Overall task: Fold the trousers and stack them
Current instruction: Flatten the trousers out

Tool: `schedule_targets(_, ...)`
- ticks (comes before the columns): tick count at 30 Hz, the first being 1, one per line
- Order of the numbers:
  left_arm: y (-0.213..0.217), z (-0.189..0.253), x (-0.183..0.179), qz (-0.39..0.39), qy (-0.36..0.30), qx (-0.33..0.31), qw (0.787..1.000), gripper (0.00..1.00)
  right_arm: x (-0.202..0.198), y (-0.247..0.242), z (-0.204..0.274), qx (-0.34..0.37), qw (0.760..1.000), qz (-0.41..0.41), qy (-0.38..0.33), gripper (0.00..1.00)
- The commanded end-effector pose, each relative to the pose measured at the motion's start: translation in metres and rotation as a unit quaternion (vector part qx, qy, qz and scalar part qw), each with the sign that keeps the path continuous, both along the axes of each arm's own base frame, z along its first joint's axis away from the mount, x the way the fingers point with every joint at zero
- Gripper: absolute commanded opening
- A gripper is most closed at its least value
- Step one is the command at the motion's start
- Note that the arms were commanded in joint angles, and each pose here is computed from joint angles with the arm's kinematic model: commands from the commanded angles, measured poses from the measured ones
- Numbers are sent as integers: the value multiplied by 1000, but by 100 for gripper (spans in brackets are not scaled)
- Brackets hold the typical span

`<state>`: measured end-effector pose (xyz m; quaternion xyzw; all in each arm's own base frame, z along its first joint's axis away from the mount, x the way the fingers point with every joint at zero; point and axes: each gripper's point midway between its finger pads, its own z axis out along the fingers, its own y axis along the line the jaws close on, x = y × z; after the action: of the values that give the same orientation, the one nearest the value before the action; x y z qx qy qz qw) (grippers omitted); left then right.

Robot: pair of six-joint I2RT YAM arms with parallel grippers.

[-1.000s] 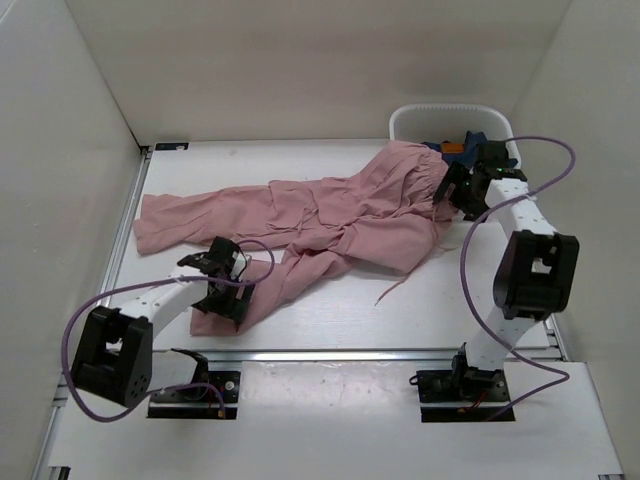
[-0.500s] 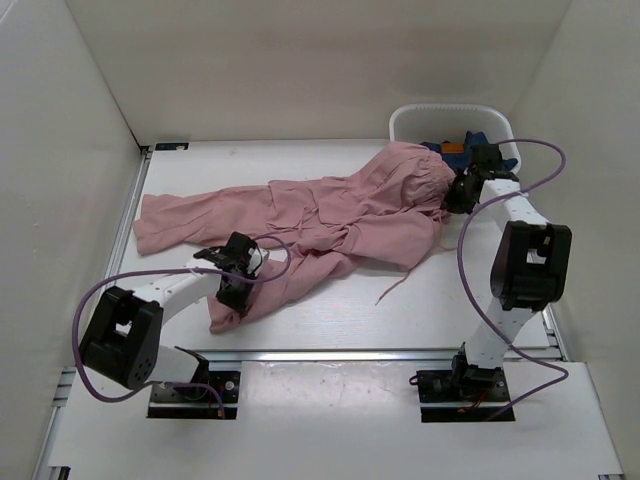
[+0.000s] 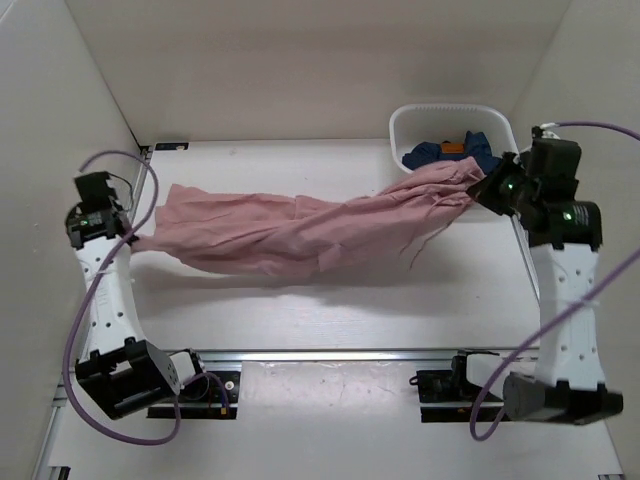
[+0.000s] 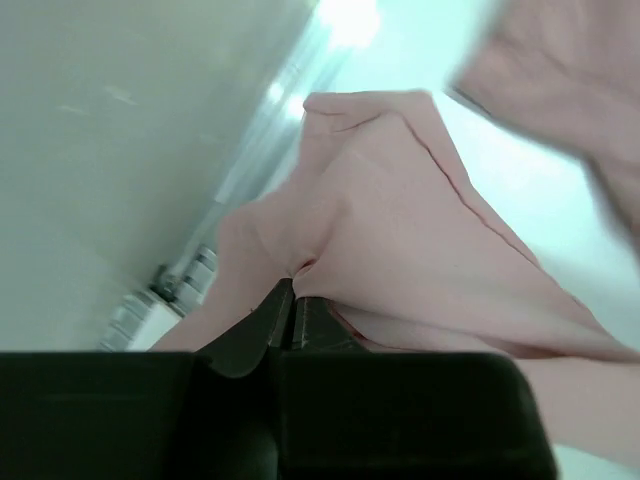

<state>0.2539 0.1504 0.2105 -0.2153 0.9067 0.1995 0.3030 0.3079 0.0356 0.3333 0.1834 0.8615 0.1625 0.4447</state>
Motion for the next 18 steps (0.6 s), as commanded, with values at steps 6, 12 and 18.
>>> schedule_targets(6,35,37,-31,79,46,33,995,14,-55,-32,6,-54,993,-76,68,0)
schedule_targets(12,8,-43,-12,17,168,-27,985,14,-44,-29,-53,-50,988,-65,128,0)
schedule_targets(18,-44,-73,112,-104,197,-60,973,16,-4,-22,-103,-43,982,-34,179,0)
